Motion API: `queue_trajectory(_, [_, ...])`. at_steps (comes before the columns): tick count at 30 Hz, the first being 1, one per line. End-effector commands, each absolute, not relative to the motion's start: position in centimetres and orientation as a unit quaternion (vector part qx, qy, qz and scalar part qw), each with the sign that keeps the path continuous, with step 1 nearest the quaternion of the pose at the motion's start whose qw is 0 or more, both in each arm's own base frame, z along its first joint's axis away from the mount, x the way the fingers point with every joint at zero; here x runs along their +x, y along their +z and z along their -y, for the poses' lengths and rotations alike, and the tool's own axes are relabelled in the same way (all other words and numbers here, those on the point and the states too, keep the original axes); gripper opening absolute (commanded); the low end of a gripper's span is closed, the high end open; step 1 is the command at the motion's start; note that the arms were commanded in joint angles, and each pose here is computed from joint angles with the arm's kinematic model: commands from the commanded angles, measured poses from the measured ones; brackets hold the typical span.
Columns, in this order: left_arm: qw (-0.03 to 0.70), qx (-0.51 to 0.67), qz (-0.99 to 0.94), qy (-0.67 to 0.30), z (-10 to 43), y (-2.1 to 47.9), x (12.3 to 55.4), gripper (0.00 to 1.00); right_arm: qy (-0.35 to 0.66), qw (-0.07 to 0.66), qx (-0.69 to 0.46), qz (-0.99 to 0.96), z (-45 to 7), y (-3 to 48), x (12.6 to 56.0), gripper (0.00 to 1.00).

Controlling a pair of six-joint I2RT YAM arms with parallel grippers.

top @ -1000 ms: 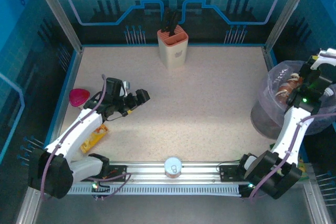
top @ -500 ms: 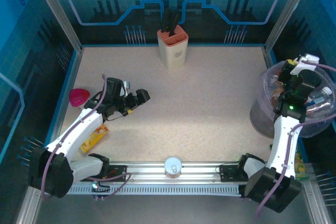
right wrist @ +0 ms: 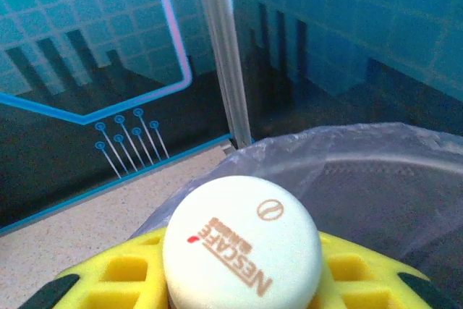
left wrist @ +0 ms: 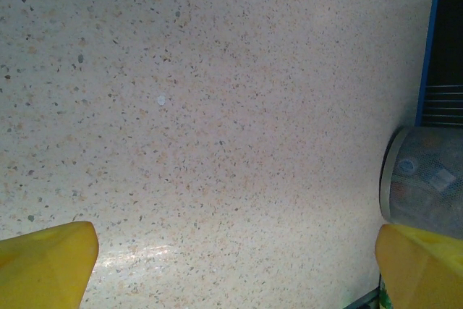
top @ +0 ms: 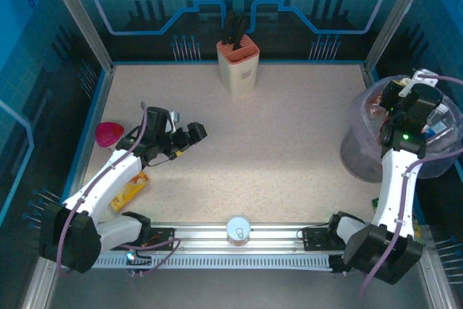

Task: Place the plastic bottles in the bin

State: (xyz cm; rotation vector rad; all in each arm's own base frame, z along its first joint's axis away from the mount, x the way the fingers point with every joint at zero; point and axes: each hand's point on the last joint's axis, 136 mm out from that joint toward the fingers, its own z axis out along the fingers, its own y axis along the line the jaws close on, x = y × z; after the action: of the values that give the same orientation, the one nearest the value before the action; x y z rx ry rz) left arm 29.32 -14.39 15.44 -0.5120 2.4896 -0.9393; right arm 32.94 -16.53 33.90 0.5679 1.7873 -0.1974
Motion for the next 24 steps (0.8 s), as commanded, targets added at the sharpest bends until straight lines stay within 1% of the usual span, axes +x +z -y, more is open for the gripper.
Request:
queue_trajectory(1, [0.209,-0.179,-0.897,-0.345,14.6,15.4,29.5,0.99,-0.086,0.510,0.298,-0.802,17.8,30.8,30.5,0.35])
queue_trajectory(2, [0.209,-0.179,-0.897,-0.346,14.6,15.5,29.6,0.99,-0.092,0.505,0.303,-0.803,18.1,31.1,30.3,0.37])
queue_trajectory(3, [0.210,-0.178,-0.896,-0.347,14.6,15.7,29.6,0.99,-0.099,0.498,0.311,-0.803,18.7,31.4,29.9,0.43])
queue_trajectory(6, [0.213,-0.176,-0.897,-0.346,14.6,16.0,29.6,0.99,-0.108,0.489,0.330,-0.800,20.0,32.3,29.1,0.72])
queue_trajectory(7, [0.213,-0.176,-0.897,-0.345,14.6,16.0,29.6,0.99,-0.111,0.489,0.330,-0.800,20.2,32.7,29.0,0.78])
queue_trajectory(10, [0.213,-0.176,-0.898,-0.343,14.5,16.0,29.5,0.99,-0.119,0.499,0.323,-0.796,20.5,34.3,28.8,0.86])
queue_trajectory(12, [0.213,-0.177,-0.897,-0.344,14.5,16.1,29.6,0.99,-0.121,0.505,0.314,-0.795,20.3,35.4,28.8,0.89])
queue_trajectory(17, [0.213,-0.177,-0.897,-0.344,14.5,16.1,29.8,0.99,-0.094,0.530,0.280,-0.795,18.4,38.3,29.3,0.89])
queue_trajectory(18, [0.212,-0.177,-0.898,-0.344,14.6,16.1,29.8,0.99,-0.088,0.533,0.271,-0.797,17.8,38.7,29.5,0.86])
queue_trajectory(21, [0.211,-0.177,-0.897,-0.346,14.7,16.1,30.0,0.99,-0.064,0.547,0.233,-0.802,15.6,39.8,30.8,0.74])
queue_trajectory(23, [0.211,-0.177,-0.896,-0.347,14.8,16.2,30.2,0.99,-0.058,0.551,0.214,-0.805,14.8,39.9,31.8,0.64])
queue_trajectory(24, [0.211,-0.178,-0.896,-0.349,14.8,16.3,30.2,0.99,-0.046,0.551,0.195,-0.810,13.4,39.8,32.9,0.59])
